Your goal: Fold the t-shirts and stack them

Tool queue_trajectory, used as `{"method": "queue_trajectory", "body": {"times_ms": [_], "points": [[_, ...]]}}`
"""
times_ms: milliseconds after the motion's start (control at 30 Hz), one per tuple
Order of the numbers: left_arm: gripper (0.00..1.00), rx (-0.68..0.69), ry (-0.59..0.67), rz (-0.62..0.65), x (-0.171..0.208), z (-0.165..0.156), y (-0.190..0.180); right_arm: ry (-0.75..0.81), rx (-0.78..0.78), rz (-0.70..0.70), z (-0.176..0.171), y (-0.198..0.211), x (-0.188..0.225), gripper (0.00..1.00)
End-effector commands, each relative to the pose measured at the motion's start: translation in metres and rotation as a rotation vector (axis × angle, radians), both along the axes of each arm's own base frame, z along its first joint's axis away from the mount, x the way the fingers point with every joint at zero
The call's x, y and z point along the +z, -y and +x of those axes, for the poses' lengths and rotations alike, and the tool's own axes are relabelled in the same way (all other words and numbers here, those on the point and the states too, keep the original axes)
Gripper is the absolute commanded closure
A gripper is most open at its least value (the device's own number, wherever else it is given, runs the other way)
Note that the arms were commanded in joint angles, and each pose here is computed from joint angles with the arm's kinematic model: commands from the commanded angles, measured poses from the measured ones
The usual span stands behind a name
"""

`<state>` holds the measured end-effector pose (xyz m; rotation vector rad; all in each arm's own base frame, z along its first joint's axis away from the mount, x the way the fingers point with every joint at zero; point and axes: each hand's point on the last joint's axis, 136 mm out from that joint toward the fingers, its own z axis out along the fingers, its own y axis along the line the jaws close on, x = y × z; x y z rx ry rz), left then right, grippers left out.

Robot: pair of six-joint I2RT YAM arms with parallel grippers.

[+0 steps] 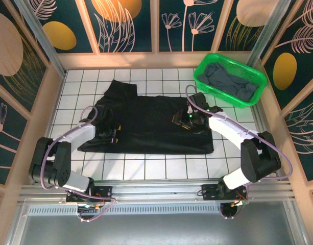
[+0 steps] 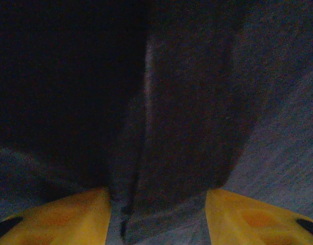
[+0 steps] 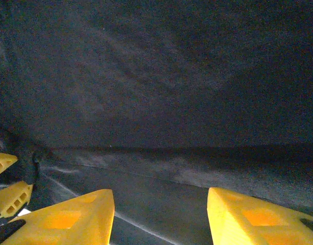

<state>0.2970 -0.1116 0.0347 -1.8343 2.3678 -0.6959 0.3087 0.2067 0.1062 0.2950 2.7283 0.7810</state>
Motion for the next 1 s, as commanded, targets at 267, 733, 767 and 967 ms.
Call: {"method": "queue_trajectory", "body": {"times_ms": [267, 733, 767, 967], "points": [[0.59, -0.082, 0.078, 0.051, 0.019, 0.055, 0.011, 0.008, -0.026, 0.013, 0.009, 0.007, 0.006, 0.49], [0.62, -0.401, 0.19, 0.088, 0.031, 0.123, 0.044, -0.001, -0.046, 0.022, 0.014, 0.011, 0.004, 0.52], [0.61, -0.421, 0.181, 0.084, 0.028, 0.124, 0.046, -0.004, -0.045, 0.026, 0.014, 0.011, 0.003, 0.52], [0.51, -0.578, 0.117, 0.166, 0.021, 0.139, 0.045, -0.017, -0.042, 0.034, 0.017, 0.007, 0.0, 0.53]]}}
